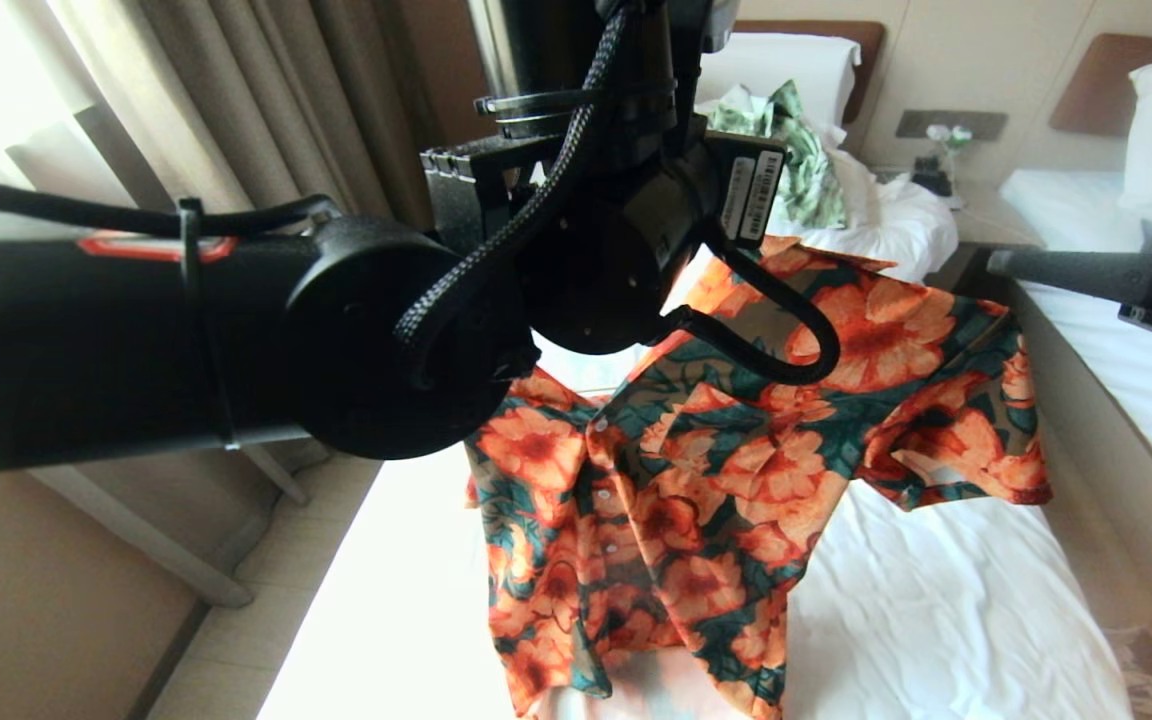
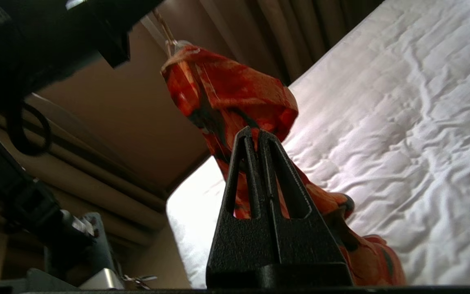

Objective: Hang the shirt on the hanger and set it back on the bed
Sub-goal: Take the clothes hanger out of the clothes

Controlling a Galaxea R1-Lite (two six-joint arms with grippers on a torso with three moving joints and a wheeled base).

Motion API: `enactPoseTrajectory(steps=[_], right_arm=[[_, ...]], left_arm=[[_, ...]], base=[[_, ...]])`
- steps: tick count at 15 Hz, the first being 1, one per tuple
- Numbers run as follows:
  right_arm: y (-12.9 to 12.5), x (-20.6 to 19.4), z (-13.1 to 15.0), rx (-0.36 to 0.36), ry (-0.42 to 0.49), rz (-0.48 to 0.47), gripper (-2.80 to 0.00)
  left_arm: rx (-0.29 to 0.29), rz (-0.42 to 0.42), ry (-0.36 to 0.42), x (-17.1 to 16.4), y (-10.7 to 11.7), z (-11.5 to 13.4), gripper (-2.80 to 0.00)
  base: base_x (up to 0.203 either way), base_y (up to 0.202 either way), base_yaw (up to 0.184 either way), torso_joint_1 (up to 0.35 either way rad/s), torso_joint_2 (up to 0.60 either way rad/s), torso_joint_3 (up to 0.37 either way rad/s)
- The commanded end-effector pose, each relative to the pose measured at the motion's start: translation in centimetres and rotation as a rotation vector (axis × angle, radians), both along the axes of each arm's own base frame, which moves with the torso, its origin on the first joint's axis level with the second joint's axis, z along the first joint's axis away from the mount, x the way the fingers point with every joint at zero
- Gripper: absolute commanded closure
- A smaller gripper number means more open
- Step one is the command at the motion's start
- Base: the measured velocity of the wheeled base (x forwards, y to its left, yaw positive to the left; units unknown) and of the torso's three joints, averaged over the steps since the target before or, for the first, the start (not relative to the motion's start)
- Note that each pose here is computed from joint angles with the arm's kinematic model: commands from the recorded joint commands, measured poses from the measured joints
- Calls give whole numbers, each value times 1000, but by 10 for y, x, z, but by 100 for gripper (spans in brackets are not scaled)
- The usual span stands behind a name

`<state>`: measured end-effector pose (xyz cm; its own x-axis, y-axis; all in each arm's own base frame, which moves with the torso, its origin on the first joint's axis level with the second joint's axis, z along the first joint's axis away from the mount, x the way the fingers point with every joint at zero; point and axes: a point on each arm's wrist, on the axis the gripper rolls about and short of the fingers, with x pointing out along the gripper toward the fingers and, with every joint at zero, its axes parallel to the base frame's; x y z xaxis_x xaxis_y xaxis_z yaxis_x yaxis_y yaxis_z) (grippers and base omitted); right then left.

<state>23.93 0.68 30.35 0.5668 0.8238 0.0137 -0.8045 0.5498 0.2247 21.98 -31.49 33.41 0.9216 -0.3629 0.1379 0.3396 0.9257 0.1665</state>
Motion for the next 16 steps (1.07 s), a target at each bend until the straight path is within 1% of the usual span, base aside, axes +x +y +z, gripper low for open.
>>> enactPoseTrajectory(steps=[1, 3, 4, 5, 7, 8, 9, 11, 13, 14, 15, 16], right_arm=[[0, -6, 20, 68, 53, -2, 0], [-9, -6, 30, 82, 155, -42, 0], [-15, -8, 29, 77, 218, -69, -38], [-19, -10, 25, 48, 258, -91, -280], [-28, -15, 28, -3, 304, -129, -280], [-32, -17, 28, -43, 318, -141, -280], [-34, -17, 25, -98, 310, -153, -280], [-37, -10, 12, -232, 272, -182, -280], [-41, 1, -8, -355, 209, -149, -280], [-42, 10, -19, -393, 190, -132, -280], [-44, 18, -21, -402, 155, -137, -280], [-46, 28, -21, -412, 101, -147, -280]], left_arm=[[-10, 12, -7, 2, 3, 4, 0], [-9, 23, -5, 6, 5, 3, 0], [-10, 33, -6, 9, 7, 3, 0], [-12, 41, -6, 9, 8, 4, 0], [-14, 55, -7, 13, 11, 4, 0], [-19, 56, -11, 15, 11, 6, 0], [-24, 57, -14, 15, 10, 7, 0], [-32, 65, -20, 20, 10, 8, 0], [-36, 69, -22, 23, 9, 8, 0], [-36, 78, -22, 26, 11, 8, 0], [-38, 78, -22, 26, 11, 8, 0], [-40, 77, -22, 27, 12, 8, 0]], base=[[0, 0, 0, 0, 0, 0], [0, 0, 0, 0, 0, 0], [0, 0, 0, 0, 0, 0], [0, 0, 0, 0, 0, 0], [0, 0, 0, 0, 0, 0], [0, 0, 0, 0, 0, 0], [0, 0, 0, 0, 0, 0], [0, 0, 0, 0, 0, 0], [0, 0, 0, 0, 0, 0], [0, 0, 0, 0, 0, 0], [0, 0, 0, 0, 0, 0], [0, 0, 0, 0, 0, 0]])
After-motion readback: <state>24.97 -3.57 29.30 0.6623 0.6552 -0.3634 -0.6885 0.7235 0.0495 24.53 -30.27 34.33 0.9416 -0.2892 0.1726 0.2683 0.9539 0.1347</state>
